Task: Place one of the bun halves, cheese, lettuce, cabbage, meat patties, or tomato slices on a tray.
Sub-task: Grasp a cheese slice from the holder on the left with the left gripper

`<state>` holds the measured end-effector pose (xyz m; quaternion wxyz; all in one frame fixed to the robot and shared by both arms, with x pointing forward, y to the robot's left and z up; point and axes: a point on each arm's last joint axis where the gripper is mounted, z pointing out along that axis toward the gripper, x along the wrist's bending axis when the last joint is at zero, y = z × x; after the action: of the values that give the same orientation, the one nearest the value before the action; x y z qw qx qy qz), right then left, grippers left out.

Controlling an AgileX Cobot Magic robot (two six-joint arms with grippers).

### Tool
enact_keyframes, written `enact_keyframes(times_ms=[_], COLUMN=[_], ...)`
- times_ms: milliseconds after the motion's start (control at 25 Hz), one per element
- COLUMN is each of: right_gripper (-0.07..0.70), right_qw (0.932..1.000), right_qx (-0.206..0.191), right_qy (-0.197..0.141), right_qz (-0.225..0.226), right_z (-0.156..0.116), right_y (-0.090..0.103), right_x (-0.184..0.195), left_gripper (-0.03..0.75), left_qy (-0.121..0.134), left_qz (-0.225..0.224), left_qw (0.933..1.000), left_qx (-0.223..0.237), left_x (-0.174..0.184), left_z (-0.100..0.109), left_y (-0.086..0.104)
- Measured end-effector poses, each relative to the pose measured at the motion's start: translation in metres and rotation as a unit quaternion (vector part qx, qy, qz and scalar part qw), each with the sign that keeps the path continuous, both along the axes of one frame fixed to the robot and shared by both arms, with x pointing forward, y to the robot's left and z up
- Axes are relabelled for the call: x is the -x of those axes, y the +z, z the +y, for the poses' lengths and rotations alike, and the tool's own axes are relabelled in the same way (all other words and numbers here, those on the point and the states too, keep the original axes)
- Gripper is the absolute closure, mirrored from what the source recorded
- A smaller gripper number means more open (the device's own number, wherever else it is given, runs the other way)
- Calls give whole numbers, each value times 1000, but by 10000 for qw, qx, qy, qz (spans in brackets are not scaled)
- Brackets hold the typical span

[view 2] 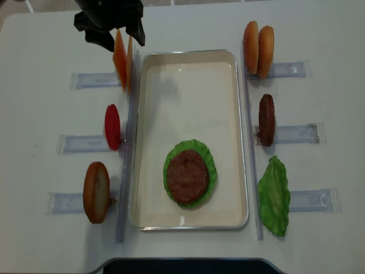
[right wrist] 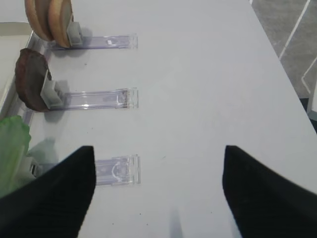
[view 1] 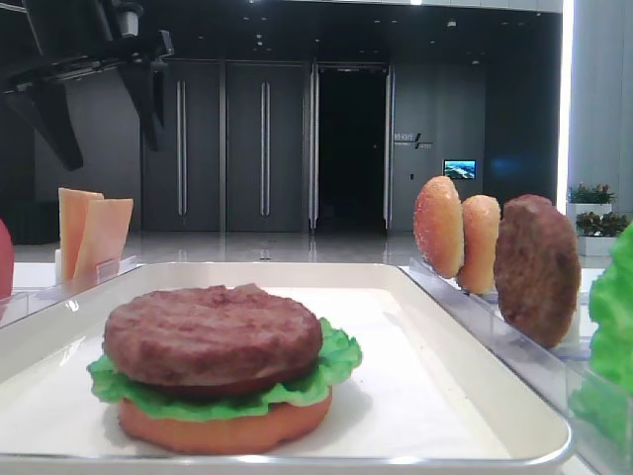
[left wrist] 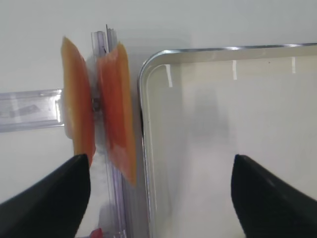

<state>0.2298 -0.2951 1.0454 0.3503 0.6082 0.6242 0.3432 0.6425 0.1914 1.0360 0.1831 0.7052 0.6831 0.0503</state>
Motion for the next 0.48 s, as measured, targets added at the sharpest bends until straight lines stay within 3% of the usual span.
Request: enact_keyframes(times_ms=[480], right_gripper=[97], right_qw=[10000], right_qx=[0], right_qy=[0], right_qz=[0], right_z=[0], right_y=[0], right_x=[0], left_gripper=[24], left_qy=[106], left_qz=[-10], left_qw=[9999], left_qx=[59], left_x=[-7], left_z=[-4], left_y=[-12])
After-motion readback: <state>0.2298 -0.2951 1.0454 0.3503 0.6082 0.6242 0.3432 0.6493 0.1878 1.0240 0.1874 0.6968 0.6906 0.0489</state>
